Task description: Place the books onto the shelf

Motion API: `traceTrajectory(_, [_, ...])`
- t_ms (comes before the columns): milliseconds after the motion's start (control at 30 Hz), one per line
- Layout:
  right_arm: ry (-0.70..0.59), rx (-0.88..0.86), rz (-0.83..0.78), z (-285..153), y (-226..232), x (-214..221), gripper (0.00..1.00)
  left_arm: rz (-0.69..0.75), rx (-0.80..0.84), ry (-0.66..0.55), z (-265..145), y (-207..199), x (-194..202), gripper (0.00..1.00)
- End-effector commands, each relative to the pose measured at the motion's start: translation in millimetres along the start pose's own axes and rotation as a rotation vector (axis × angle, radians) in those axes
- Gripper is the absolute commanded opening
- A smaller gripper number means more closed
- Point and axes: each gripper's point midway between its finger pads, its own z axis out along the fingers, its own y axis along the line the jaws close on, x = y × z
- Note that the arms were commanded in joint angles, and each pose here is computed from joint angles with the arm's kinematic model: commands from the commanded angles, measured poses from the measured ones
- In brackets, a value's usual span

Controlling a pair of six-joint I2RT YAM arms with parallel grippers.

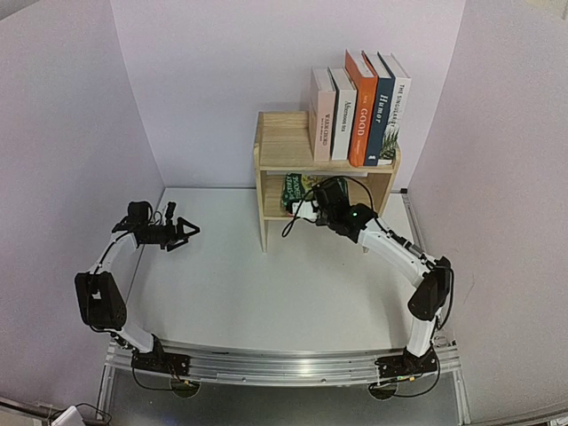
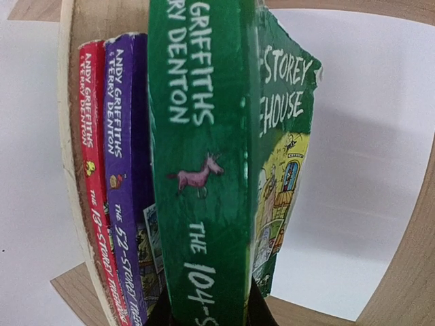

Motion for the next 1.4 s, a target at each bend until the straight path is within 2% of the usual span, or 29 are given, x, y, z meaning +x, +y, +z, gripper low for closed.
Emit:
traceTrajectory(0, [-0.008, -0.026, -0.035, 11.6, 10.1, 0.3, 0.0, 0.031, 0.0, -0.004, -1.7, -4.8, -7.5, 1.0])
traceTrajectory(67, [-0.009, -0.03, -0.036, 12.8, 10.8, 1.3, 0.05, 0.03, -0.003, -0.006, -1.7, -3.8, -7.8, 1.0])
traceTrajectory(133, [-0.012, -0.034, -0.041, 13.1, 10.6, 4.0, 0.23, 0.029, -0.005, -0.005, -1.5, -3.1, -7.2, 1.0])
traceTrajectory(333, [-0.026, -0.048, -0.04, 5.9, 11.0, 6.8, 0.55, 0.034, -0.009, -0.004, -1.7, -3.0, -6.0, 1.0])
traceTrajectory(367, [-0.03, -0.05, -0.033, 4.2, 10.4, 6.7, 0.65, 0.034, -0.008, -0.004, -1.8, -3.0, -6.0, 1.0])
traceTrajectory(433, [-0.041, -0.049, -0.013, 0.6, 7.8, 5.7, 0.78, 0.033, -0.007, -0.003, -1.2, -2.6, -6.0, 1.0])
traceTrajectory(567, [-0.061, -0.085, 0.015, -10.2, 9.5, 6.1, 0.88, 0.031, -0.004, -0.001, -0.9, -2.6, -4.9, 1.0])
traceTrajectory(700, [-0.076, -0.17, 0.02, -21.9, 23.7, 8.4, 0.9, 0.036, -0.003, -0.003, -0.9, -2.4, -3.9, 1.0])
traceTrajectory(933, [-0.071, -0.202, 0.038, -28.2, 27.4, 10.8, 0.86, 0.036, 0.004, -0.003, -1.4, -3.9, -4.0, 1.0])
traceTrajectory(1167, [-0.108, -0.173, 0.103, -33.2, 8.8, 2.5, 0.64, 0.041, 0.004, -0.005, -1.8, -4.8, -3.8, 1.0])
traceTrajectory(1367, [-0.1, -0.178, 0.103, -27.1, 10.9, 0.9, 0.43, 0.043, 0.003, -0.005, -1.7, -4.4, -3.4, 1.0])
